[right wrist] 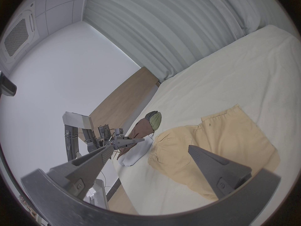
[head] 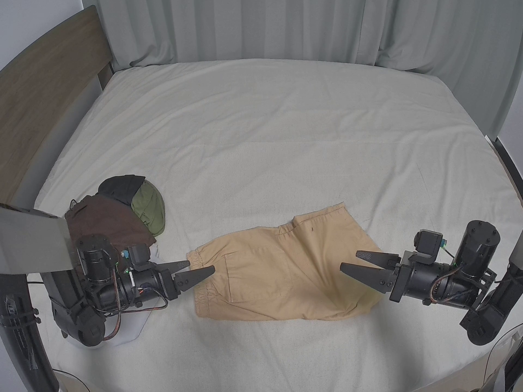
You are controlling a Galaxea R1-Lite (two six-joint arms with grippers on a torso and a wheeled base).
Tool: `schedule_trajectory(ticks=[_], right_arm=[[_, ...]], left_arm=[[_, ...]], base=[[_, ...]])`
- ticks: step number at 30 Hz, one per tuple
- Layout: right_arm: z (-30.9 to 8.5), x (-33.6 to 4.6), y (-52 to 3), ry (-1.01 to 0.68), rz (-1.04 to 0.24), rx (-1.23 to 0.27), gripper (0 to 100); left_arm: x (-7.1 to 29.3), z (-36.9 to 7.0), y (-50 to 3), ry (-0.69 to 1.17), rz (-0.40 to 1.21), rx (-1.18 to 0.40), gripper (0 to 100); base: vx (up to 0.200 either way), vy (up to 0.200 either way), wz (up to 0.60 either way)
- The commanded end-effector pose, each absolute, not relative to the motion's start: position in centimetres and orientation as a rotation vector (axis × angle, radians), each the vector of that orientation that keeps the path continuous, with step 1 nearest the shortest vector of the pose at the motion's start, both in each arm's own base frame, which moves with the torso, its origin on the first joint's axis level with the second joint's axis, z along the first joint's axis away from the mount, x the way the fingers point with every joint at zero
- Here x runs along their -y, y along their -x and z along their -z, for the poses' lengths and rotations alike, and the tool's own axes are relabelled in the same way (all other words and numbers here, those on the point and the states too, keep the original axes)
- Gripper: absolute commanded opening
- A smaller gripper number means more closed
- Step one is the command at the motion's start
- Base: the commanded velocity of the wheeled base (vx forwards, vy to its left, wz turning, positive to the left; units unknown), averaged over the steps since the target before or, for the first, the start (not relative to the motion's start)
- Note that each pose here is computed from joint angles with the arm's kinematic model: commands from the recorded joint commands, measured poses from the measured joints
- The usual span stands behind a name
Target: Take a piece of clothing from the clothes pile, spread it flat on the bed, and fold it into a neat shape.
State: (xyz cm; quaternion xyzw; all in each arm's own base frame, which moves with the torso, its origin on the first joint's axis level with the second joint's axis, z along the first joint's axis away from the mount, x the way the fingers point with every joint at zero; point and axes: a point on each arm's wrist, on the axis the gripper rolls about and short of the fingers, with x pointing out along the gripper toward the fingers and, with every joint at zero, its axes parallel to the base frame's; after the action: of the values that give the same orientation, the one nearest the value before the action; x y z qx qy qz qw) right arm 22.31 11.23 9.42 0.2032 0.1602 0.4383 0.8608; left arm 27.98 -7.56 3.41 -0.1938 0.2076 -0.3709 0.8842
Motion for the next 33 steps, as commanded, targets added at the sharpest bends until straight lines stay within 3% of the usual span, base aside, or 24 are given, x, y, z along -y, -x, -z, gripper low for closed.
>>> schedule_trajectory(ticks=[1,33], right_arm=[[-9.0,-11.3,-22.4,-0.427,-0.917,-0.353,100],[-8.2,-11.5,-22.5,-0.428,-0.910,-0.387,100]], left_arm=[[7.5,-2.0,-28.4,0.413,0.750,-0.470,100],[7.7,4.5,-31.1,0.464,0.561,-0.585,100]], base=[[0.000,0.000,0.00],[0.000,0.000,0.00]])
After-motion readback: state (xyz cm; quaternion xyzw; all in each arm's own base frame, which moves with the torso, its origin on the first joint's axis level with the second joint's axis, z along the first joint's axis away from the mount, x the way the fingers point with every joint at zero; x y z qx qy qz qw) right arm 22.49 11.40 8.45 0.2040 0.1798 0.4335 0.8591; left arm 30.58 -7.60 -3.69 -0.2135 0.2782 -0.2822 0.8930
